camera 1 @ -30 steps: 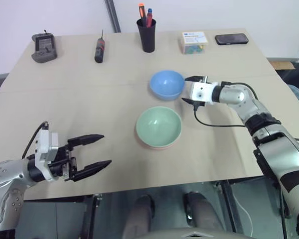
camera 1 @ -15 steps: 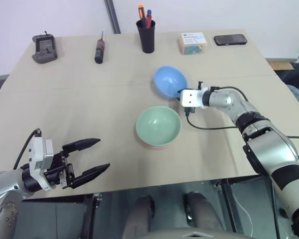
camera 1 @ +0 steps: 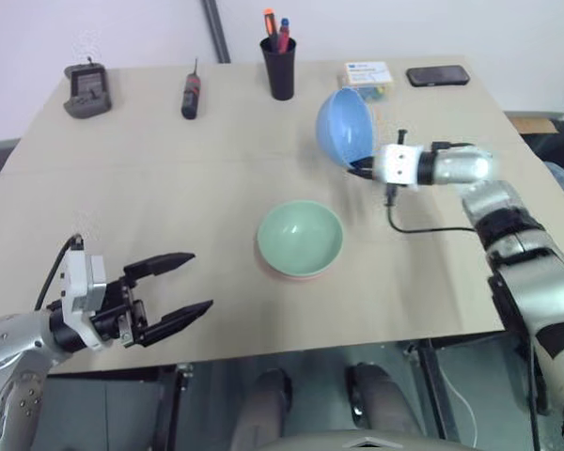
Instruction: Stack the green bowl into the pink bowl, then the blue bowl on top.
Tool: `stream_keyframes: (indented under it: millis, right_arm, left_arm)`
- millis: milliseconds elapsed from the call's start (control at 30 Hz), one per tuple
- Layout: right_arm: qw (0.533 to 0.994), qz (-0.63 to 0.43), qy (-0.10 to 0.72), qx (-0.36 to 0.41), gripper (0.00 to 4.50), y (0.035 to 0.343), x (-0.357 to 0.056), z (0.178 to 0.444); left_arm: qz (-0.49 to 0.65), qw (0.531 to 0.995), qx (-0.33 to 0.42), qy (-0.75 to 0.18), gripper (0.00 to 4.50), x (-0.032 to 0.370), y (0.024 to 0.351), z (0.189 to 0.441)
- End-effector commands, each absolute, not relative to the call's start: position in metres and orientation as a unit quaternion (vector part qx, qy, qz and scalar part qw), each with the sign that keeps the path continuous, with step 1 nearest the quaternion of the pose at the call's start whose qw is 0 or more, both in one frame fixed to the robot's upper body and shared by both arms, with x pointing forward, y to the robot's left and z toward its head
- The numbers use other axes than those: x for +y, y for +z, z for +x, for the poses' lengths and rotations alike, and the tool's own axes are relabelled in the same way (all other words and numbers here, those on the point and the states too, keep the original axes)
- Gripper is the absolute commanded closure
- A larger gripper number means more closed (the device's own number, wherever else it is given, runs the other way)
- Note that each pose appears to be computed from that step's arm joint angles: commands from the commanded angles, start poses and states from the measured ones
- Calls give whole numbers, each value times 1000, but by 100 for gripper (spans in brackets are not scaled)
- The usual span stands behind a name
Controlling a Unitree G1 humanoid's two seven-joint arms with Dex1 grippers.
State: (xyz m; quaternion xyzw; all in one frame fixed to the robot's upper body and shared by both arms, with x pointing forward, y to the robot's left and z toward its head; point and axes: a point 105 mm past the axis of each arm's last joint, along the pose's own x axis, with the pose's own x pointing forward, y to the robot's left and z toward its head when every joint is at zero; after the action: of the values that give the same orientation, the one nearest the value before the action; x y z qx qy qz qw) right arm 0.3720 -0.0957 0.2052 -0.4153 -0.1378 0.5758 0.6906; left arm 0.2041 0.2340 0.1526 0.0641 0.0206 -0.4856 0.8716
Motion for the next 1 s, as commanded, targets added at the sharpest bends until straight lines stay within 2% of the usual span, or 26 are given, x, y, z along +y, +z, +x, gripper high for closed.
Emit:
stream_keyframes:
  millis: [33, 100, 167, 267, 433, 533, 700, 800, 867, 1000]
  right_arm:
    - [647, -357, 655, -159, 444, 240, -81, 309]
    - [637, -342, 677, -138, 444, 235, -74, 289]
    - [640, -336, 678, -130, 444, 229, -65, 283]
    - [642, -328, 684, -114, 365, 219, -60, 278]
    - [647, -314, 689, -94, 148, 209, -58, 272]
    - [679, -315, 654, -111, 15, 215, -62, 280]
    - [767, -274, 566, -123, 5, 225, -107, 288]
    - [804, -241, 539, -73, 5, 210, -135, 286]
    - [813, -225, 536, -25, 5, 197, -153, 282]
    - [856, -189, 482, 13, 5, 191, -196, 279]
  left_arm:
    - [76, 868, 15, -490, 0, 237, 156, 209]
    - [76, 866, 13, -495, 0, 236, 157, 212]
    - [78, 863, 11, -499, 0, 235, 157, 216]
    - [80, 860, 10, -504, 0, 235, 158, 219]
    - [83, 857, 10, -509, 0, 235, 159, 219]
    - [82, 856, 11, -510, 0, 233, 160, 218]
    - [66, 884, 10, -462, 0, 236, 166, 221]
    - [60, 893, 6, -445, 0, 242, 170, 221]
    - [59, 902, -21, -428, 0, 249, 178, 222]
    - [69, 905, -7, -420, 0, 256, 181, 218]
